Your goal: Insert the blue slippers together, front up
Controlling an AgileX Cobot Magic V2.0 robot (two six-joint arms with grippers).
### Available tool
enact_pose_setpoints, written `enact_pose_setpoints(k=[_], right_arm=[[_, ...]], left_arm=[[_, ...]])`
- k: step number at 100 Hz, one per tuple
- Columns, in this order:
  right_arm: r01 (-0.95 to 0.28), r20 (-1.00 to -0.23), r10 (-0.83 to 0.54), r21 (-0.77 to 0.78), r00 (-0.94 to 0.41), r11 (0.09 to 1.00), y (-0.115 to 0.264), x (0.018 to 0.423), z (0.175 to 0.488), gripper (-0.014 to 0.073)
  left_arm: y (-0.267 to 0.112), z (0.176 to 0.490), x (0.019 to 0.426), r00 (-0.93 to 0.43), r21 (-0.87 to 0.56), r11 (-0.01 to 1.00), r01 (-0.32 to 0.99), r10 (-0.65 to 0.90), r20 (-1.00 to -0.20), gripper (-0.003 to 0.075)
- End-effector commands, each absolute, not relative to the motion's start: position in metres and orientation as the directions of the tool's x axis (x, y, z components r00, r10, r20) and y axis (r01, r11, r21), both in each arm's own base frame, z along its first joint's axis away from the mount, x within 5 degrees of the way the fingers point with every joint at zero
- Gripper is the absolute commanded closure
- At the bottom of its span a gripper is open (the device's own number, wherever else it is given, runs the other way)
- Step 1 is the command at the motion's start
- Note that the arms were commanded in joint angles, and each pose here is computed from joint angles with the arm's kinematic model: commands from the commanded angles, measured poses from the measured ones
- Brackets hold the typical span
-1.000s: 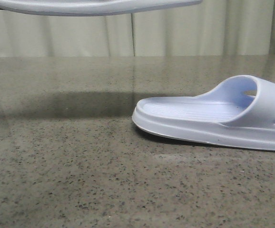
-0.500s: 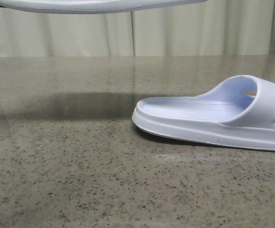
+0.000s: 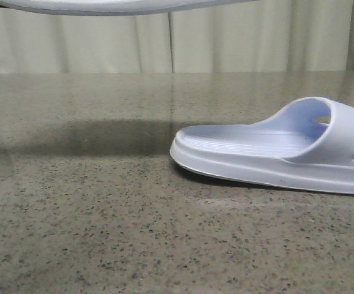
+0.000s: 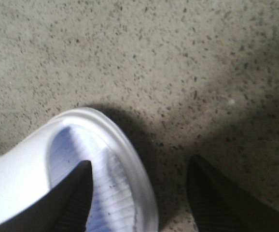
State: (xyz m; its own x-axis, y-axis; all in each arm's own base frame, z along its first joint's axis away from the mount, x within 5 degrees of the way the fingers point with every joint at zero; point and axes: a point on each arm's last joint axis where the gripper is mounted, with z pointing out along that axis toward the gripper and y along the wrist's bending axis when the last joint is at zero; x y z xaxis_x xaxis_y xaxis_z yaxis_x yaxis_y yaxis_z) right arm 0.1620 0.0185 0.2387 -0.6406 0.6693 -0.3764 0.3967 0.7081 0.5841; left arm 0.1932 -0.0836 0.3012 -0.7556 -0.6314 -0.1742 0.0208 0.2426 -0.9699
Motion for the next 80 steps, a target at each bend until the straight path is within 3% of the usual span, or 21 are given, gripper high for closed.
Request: enact_pose_setpoints(k=[1, 36, 60, 80], right_arm=[[0.403, -0.368, 0.706, 0.623, -0.605, 0.67, 0.0181, 0.1708, 0.2452, 0.0224], [0.446, -0.288, 0.734, 0.641, -0.615, 0.625, 0.0213, 0.1748, 0.2388, 0.0228], [0.448, -0.267, 0.731, 0.644, -0.628, 0.62, 0.0231, 0.1736, 0.2383, 0.033], [0.439, -0.268, 0.716, 0.637, -0.645, 0.634, 0.0238, 0.1725, 0.2378, 0.0341]], left_arm=[[-0.0873, 0.3187, 0.1891, -0.771, -0.983, 0.166, 0.077, -0.615, -0.164, 0.0704], [-0.088, 0.3192, 0.1882, -0.778, -0.984, 0.16, 0.081, -0.606, -0.163, 0.0704], [-0.088, 0.3192, 0.1882, -0.778, -0.984, 0.16, 0.081, -0.606, -0.163, 0.0704], [-0.088, 0.3192, 0.1882, -0.778, -0.984, 0.16, 0.081, -0.606, -0.163, 0.0704]])
